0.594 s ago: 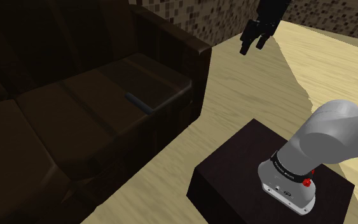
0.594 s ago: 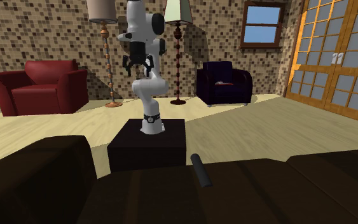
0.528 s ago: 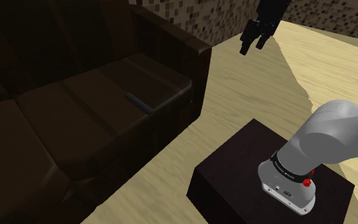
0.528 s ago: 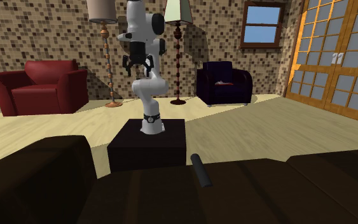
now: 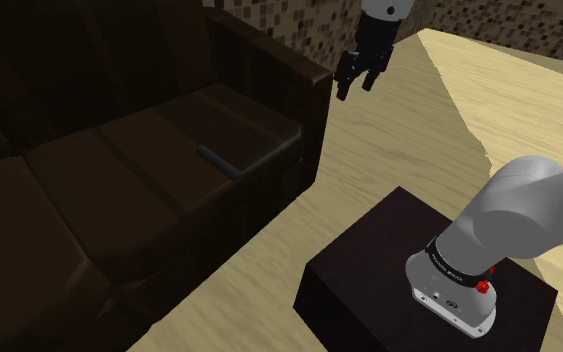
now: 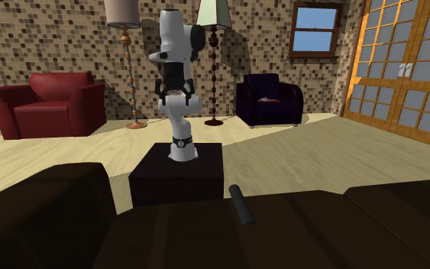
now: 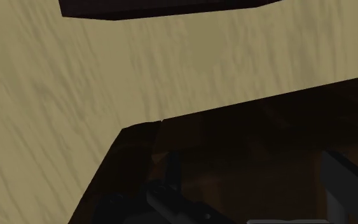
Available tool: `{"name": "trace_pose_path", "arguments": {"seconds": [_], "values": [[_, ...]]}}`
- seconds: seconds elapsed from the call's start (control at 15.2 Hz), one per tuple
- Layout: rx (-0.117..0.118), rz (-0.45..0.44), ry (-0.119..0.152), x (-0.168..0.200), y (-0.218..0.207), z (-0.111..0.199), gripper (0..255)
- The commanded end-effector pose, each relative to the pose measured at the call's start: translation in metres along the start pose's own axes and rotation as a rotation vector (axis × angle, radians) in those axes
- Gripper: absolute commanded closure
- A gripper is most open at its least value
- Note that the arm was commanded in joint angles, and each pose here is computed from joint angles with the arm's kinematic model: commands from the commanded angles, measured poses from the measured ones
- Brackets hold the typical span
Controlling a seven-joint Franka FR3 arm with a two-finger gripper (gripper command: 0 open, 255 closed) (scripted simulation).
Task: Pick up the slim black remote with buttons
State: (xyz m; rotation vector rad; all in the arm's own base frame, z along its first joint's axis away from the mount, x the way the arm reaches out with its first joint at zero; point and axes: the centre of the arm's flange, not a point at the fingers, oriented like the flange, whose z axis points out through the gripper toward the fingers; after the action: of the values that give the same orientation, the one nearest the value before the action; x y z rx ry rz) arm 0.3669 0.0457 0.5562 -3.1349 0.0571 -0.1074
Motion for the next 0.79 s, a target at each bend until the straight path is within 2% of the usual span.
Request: {"name": "trace_pose_path", "arguments": {"seconds": [0.0, 0.73], "values": [[0.006, -0.007, -0.004, 0.015, -0.015, 0.02, 0], [0.032, -0.049, -0.032, 0.1, -0.096, 0.107, 0]]}}
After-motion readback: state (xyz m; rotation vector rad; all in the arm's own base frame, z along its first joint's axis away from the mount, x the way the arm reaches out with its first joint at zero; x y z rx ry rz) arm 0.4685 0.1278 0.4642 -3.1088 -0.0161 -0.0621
